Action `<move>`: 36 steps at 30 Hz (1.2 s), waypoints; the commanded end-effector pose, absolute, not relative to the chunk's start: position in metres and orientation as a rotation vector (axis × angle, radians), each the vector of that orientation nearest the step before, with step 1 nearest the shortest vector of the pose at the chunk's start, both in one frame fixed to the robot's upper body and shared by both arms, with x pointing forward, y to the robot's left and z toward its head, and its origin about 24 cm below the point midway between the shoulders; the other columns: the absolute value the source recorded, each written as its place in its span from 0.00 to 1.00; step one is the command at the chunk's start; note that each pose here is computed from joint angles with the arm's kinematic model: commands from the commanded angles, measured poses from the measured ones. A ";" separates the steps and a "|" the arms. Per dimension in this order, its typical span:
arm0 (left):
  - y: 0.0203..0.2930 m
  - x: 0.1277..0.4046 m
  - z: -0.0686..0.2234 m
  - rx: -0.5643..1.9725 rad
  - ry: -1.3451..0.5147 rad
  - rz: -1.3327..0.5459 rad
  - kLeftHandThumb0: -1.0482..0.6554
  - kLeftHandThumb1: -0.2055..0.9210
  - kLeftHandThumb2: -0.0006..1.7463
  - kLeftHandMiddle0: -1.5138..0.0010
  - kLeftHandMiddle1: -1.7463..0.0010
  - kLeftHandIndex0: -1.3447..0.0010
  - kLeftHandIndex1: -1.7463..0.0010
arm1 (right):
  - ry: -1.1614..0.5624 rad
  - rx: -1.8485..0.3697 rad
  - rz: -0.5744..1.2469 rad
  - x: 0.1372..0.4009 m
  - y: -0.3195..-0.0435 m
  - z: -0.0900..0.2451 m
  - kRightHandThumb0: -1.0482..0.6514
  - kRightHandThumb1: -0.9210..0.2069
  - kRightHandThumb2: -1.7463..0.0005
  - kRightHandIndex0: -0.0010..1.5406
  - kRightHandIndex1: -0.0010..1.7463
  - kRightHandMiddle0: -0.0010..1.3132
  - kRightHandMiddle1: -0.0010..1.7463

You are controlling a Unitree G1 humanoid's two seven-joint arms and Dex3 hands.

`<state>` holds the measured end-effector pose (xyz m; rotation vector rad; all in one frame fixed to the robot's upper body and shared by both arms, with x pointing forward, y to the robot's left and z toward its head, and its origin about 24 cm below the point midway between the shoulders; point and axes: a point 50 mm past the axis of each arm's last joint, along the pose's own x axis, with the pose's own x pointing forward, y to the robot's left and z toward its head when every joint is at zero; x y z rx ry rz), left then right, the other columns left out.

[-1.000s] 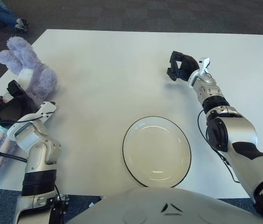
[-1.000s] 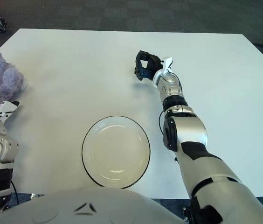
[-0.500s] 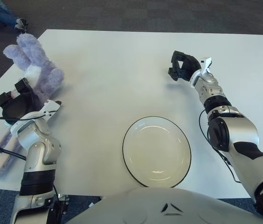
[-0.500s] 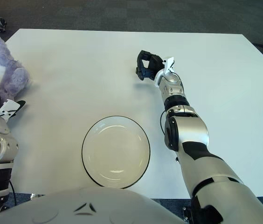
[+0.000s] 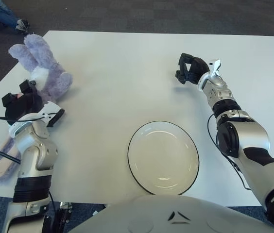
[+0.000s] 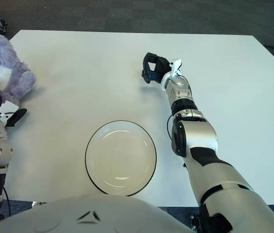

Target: Put the doll into the plate.

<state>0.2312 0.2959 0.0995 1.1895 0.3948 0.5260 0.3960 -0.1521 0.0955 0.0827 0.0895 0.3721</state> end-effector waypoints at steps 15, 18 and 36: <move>0.288 0.231 0.093 1.114 0.478 0.489 0.76 0.23 0.80 1.00 0.31 1.00 0.34 | 0.064 0.075 0.358 0.401 -0.154 0.108 0.34 0.53 0.25 0.83 1.00 0.46 1.00; 0.285 0.233 0.095 1.091 0.456 0.482 0.77 0.23 0.81 1.00 0.31 1.00 0.30 | 0.069 0.080 0.355 0.401 -0.154 0.108 0.34 0.53 0.25 0.83 1.00 0.46 1.00; 0.271 0.241 0.101 1.148 0.325 0.465 0.71 0.25 0.82 1.00 0.14 1.00 0.09 | 0.055 0.081 0.363 0.401 -0.155 0.110 0.34 0.53 0.25 0.82 1.00 0.46 1.00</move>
